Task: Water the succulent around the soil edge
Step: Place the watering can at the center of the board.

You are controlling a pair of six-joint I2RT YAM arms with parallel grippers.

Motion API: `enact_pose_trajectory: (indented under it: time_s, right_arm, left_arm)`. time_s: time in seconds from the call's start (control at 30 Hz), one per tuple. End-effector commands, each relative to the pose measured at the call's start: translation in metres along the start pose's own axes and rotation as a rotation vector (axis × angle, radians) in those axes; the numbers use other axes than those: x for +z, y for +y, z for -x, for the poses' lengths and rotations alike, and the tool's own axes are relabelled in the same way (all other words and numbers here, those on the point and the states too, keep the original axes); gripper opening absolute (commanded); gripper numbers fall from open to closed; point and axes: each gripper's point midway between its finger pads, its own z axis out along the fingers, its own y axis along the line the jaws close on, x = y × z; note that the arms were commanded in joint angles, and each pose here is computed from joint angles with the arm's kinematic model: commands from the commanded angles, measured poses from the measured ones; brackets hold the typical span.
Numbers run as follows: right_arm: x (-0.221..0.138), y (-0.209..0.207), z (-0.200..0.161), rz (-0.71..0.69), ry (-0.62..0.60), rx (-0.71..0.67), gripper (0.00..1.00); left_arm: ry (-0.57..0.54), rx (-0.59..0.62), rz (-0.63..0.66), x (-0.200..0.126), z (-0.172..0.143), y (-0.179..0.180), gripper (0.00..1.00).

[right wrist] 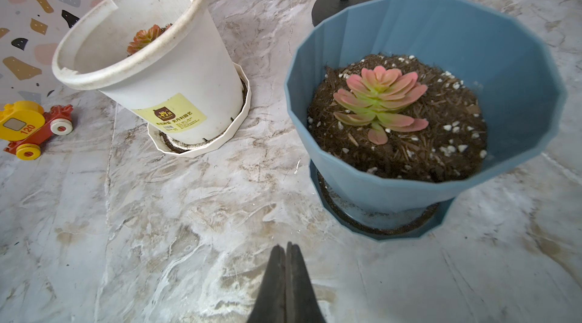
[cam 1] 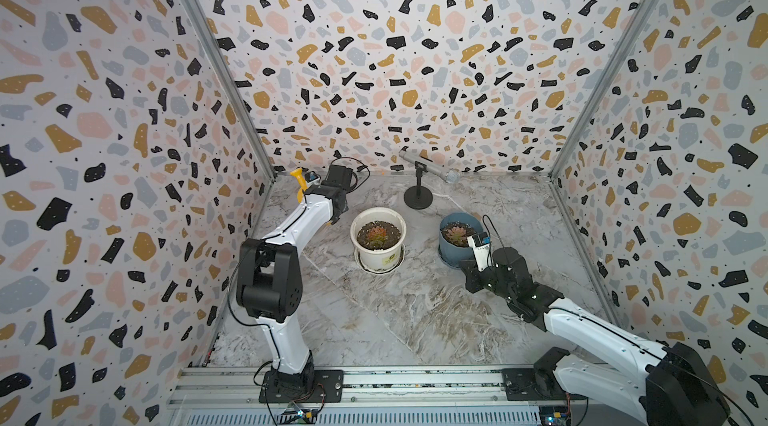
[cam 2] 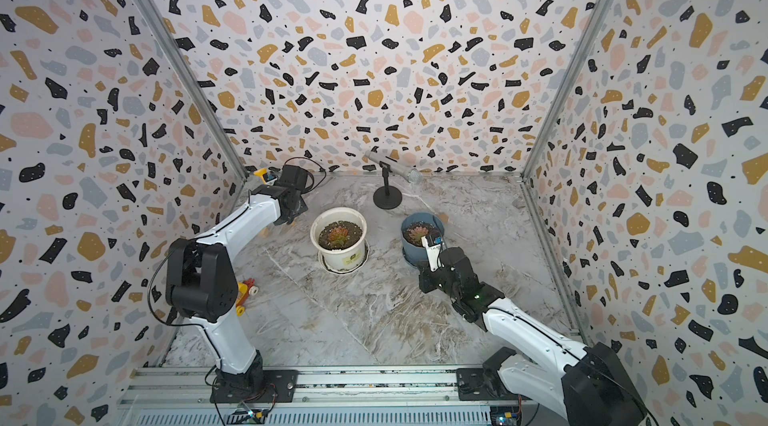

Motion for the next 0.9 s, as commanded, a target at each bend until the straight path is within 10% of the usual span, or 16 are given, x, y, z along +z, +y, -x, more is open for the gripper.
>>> enact_pose_trajectory:
  time_s: [0.0,0.87]
  right_arm:
    - [-0.004,0.009,0.023,0.024,-0.054,-0.017,0.00]
    - [0.000,0.009,0.023,0.026,-0.048,-0.019,0.00]
  left_arm:
    - [-0.053,-0.072,-0.011,0.005,0.018,-0.010,0.00]
    - [0.090,-0.166,-0.001,0.032,-0.006,-0.044,0.26]
